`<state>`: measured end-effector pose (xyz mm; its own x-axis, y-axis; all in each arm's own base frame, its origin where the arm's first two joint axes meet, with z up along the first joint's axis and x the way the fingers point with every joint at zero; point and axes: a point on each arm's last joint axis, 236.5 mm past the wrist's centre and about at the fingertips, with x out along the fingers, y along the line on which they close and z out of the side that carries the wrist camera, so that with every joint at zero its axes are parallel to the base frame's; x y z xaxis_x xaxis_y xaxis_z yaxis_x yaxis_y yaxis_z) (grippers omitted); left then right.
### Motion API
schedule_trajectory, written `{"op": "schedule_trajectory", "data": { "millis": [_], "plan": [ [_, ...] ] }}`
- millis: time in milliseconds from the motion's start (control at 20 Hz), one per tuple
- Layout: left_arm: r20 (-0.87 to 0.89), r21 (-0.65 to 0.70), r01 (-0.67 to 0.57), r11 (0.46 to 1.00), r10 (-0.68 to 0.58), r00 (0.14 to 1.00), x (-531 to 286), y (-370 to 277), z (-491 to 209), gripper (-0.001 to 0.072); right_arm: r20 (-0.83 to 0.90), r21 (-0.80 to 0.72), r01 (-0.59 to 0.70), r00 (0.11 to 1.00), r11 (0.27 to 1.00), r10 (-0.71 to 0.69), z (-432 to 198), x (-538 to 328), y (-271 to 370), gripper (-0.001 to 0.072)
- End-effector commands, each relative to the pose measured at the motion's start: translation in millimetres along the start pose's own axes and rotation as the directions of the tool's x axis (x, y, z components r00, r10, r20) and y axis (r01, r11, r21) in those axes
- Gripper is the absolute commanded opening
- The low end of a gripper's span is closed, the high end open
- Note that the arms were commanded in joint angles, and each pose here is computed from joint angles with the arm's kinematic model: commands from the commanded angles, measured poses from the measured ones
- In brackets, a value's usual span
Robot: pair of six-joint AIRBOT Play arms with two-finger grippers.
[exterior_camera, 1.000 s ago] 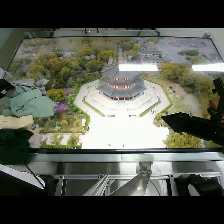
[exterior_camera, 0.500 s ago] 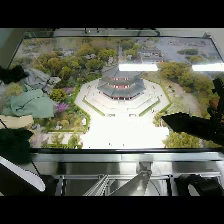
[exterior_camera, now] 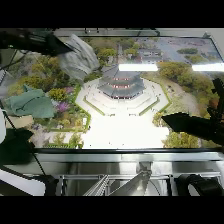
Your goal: Fold the shirts.
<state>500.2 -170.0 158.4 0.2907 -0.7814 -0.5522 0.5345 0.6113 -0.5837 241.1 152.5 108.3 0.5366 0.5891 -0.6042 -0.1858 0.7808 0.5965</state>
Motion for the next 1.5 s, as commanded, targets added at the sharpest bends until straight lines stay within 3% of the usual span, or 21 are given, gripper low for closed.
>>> {"op": "schedule_trajectory", "data": {
  "millis": [0,150,350,400,450,500,550,600,800,1100,1250,1350,1450],
  "plan": [
    [-0.206,0.037,0.139,0.99,-0.128,0.97,65,-84,-62,0.0016,-0.001,0.005,0.005,1.0,1.0,-0.005,1,2,-2,0.002],
    [-0.348,-0.011,0.184,0.983,-0.176,0.921,123,-115,-127,0.0015,-0.012,0.01,0.01,1.0,1.0,-0.01,0,5,-5,0.002],
    [-0.422,-0.025,0.131,0.991,-0.129,0.897,171,-116,-187,0.0017,-0.037,0.024,0.019,0.999,1.0,-0.018,-2,11,-9,0.002],
    [-0.441,-0.036,0.125,0.991,-0.128,0.888,176,-115,-199,0.0155,-0.046,0.026,0.021,0.999,0.999,-0.02,-4,12,-10,0.0021],
    [-0.454,-0.047,0.124,0.991,-0.132,0.881,177,-115,-206,0.0432,-0.061,0.022,0.023,0.998,1.0,-0.022,-6,13,-11,0.0038],
    [-0.465,-0.056,0.124,0.991,-0.136,0.875,175,-114,-210,0.0695,-0.079,0.021,0.026,0.997,0.999,-0.024,-9,15,-13,0.0207],
    [-0.475,-0.079,0.122,0.989,-0.145,0.868,171,-113,-210,0.0712,-0.103,0.002,0.026,0.994,1.0,-0.025,-14,17,-14,0.0444],
    [-0.493,-0.103,0.123,0.987,-0.158,0.856,162,-113,-210,0.0712,-0.129,-0.005,0.028,0.991,1.0,-0.028,-18,20,-16,0.0526],
    [-0.604,-0.261,0.094,0.961,-0.238,0.76,115,-100,-242,0.0711,-0.211,0.007,0.061,0.976,0.998,-0.058,-24,47,-39,0.0523],
    [-0.523,-0.375,-0.058,0.925,-0.16,0.837,143,-67,-313,0.0696,-0.372,0.013,0.132,0.921,0.991,-0.118,-41,128,-107,0.0517],
    [-0.513,-0.356,-0.057,0.933,-0.144,0.846,171,-72,-316,0.0693,-0.431,0.073,0.06,0.902,0.996,-0.023,-49,165,-109,0.0515],
    [-0.529,-0.324,-0.034,0.946,-0.151,0.835,189,-81,-314,0.0692,-0.418,0.137,-0.005,0.906,0.991,0.063,-45,185,-101,0.0442],
    [-0.541,-0.296,-0.013,0.955,-0.156,0.827,206,-88,-311,0.0689,-0.383,0.199,-0.048,0.915,0.979,0.123,-37,201,-96,0.0424]
  ]
}}
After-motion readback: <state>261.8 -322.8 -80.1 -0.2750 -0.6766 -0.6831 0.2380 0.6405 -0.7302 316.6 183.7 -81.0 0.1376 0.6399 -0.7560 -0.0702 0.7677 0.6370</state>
